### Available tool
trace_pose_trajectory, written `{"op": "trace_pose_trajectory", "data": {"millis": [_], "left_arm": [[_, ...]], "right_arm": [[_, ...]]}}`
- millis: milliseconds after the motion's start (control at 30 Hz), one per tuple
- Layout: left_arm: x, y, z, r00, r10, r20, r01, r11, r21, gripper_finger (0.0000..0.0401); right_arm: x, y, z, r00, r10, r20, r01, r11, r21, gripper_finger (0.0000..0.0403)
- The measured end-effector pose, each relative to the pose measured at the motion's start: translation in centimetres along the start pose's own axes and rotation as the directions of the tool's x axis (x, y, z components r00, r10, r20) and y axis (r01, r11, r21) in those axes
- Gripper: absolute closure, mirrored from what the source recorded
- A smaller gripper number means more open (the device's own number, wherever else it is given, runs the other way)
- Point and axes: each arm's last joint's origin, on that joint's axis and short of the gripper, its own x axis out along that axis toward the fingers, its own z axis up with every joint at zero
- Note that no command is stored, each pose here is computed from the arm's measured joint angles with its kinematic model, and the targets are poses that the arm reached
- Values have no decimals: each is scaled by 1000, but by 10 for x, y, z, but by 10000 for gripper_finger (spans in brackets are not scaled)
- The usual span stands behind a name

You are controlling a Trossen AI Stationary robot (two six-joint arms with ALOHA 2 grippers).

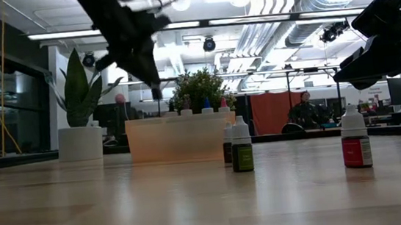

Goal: Pick & Place food coloring
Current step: Put the left small red food coloring bottle into the orange bin

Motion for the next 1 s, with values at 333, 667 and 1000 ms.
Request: {"op": "trace_pose_trajectory", "data": {"millis": [333, 667, 1000], "left_arm": [[42, -12, -15, 997, 12, -70, -11, 1000, 15, 368], [69, -11, -17, 996, 41, -84, -41, 999, -2, 368], [76, -10, -20, 993, 60, -106, -60, 998, 3, 364]], "right_arm": [[0, 0, 0, 1000, -1, 0, 1, 1000, 0, 402], [0, 0, 0, 1000, 0, -3, 0, 1000, 0, 402], [0, 0, 0, 1000, 0, -3, 0, 1000, 0, 402]]}}
